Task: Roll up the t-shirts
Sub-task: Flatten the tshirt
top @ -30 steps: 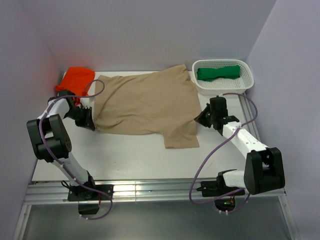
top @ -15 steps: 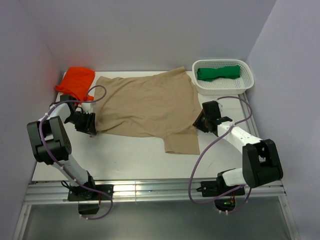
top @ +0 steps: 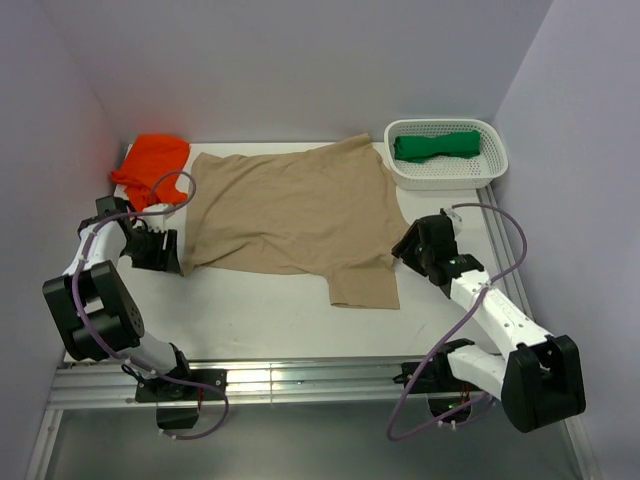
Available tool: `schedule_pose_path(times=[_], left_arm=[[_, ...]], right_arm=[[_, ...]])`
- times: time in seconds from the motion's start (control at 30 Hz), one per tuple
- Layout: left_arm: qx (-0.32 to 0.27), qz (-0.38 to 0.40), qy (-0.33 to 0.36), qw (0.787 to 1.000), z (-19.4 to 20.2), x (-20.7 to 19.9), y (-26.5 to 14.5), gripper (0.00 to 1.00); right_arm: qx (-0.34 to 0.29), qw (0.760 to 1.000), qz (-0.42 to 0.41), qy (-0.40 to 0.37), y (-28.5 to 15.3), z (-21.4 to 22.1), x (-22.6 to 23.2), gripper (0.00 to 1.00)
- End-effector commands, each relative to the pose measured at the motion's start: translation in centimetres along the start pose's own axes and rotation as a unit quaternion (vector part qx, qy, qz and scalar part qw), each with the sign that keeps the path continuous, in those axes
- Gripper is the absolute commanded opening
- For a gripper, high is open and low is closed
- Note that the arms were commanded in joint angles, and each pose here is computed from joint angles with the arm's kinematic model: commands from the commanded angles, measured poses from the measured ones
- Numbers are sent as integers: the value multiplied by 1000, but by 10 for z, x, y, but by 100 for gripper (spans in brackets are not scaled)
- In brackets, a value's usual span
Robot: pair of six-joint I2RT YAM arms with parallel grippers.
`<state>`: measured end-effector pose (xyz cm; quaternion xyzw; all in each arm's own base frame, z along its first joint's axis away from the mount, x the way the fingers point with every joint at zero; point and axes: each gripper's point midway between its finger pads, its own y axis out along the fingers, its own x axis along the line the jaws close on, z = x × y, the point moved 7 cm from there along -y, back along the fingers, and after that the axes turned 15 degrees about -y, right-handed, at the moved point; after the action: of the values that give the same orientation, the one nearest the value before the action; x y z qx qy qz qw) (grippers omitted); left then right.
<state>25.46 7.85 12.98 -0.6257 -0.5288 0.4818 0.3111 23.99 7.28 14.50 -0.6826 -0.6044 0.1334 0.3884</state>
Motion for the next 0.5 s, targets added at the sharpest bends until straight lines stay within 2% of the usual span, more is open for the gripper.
schedule_pose_path(times=[0.0,0.17,0.37,0.47], left_arm=[[4,32,21,999,6,-7,2,63],[-3,30,48,998,15,-5,9,64],[-56,-20,87,994,5,-3,19,65],[-79,-20,96,992,-1,-5,22,64]], right_arm=[[19,1000,-12,2,1,18,-4,61],[34,999,-11,-3,6,35,-12,61],[42,999,6,-11,13,44,-20,59],[47,999,-1,-12,15,47,-19,57]])
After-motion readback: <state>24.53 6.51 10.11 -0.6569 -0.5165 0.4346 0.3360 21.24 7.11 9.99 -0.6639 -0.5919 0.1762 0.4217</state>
